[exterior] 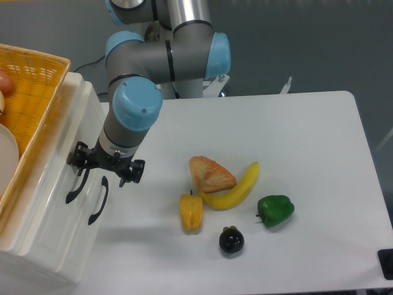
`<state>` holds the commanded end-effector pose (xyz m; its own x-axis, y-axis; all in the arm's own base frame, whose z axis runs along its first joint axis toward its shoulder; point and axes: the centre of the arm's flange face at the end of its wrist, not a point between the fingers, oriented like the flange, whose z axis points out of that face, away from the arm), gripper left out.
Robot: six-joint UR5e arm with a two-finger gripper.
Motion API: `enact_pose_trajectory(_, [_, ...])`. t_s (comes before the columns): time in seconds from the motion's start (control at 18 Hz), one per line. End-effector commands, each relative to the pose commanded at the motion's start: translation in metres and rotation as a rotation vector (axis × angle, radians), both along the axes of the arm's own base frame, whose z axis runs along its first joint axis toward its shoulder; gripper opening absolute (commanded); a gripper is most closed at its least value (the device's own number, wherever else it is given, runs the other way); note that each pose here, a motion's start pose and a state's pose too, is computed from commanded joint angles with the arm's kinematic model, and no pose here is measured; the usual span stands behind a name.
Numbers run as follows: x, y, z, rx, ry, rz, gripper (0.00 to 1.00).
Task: Slide open the top white drawer
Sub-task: 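Lower the gripper onto the black handle of the upper drawer and grasp it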
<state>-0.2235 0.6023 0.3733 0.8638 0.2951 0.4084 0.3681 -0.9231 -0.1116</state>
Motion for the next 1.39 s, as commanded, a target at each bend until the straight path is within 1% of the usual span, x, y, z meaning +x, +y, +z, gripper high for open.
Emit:
enact_pose_trajectory(0.39, [-0.001,0.001,0.002,0.021,0.015,-0.013,0.84])
enact_pose_trajectory(0.56, [-0.002,0.001,0.005,0.033,0.024,-0.011,0.74])
enact_pose_trajectory(1.0, [-0.002,0.001,0.009,0.052,0.037,-0.011,0.67])
enact_pose_trajectory(1.39, [-0.001,0.000,0.009,0.053,0.038,-0.017,0.55])
